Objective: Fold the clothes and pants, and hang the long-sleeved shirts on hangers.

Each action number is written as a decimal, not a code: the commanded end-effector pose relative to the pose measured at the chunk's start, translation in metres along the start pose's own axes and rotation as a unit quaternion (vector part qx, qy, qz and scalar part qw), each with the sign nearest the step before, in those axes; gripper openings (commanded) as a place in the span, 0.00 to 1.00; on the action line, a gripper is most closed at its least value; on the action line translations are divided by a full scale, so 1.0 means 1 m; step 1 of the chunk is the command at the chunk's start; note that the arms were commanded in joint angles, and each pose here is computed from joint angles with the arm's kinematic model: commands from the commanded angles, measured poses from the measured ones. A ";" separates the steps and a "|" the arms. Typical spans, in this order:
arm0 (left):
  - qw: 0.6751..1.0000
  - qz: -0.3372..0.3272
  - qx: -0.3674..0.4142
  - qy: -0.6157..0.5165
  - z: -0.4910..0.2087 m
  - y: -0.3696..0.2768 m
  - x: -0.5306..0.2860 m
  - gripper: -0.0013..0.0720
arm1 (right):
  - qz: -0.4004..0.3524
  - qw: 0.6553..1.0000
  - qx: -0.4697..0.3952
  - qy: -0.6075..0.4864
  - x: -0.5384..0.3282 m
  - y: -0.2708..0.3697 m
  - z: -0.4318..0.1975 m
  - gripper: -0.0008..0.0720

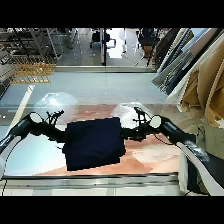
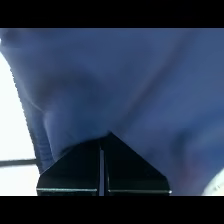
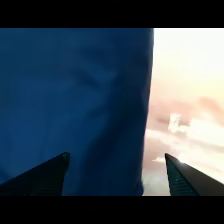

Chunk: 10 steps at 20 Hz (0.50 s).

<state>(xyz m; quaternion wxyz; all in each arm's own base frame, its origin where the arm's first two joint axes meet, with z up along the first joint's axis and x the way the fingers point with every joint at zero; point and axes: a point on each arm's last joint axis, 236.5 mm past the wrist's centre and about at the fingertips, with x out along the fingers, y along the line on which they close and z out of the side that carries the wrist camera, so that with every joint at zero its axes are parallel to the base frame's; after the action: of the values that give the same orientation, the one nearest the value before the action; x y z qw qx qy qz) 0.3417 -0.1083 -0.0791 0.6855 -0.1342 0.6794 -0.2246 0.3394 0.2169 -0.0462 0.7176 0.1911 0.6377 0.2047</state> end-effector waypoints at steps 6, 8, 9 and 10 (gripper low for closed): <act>1.000 0.015 -0.014 0.010 0.001 0.016 0.016 0.03 | 0.118 0.990 0.026 0.073 0.069 0.019 0.016 0.97; 1.000 0.015 -0.014 0.011 0.000 0.015 0.015 0.03 | 0.166 0.983 0.035 0.069 0.075 0.044 0.019 0.62; 1.000 0.011 -0.009 0.014 -0.002 0.012 0.014 0.03 | 0.186 0.980 0.027 0.065 0.075 0.057 0.019 0.47; 1.000 0.005 -0.002 0.015 -0.004 0.007 0.010 0.03 | 0.211 0.975 0.017 0.064 0.071 0.073 0.018 0.31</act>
<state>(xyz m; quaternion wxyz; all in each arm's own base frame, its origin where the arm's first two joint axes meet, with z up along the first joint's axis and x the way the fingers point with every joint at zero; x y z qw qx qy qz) 0.3431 -0.1033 -0.0974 0.6802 -0.1311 0.6902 -0.2091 0.3593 0.2826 -0.0869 0.6345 0.2758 0.6586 0.2960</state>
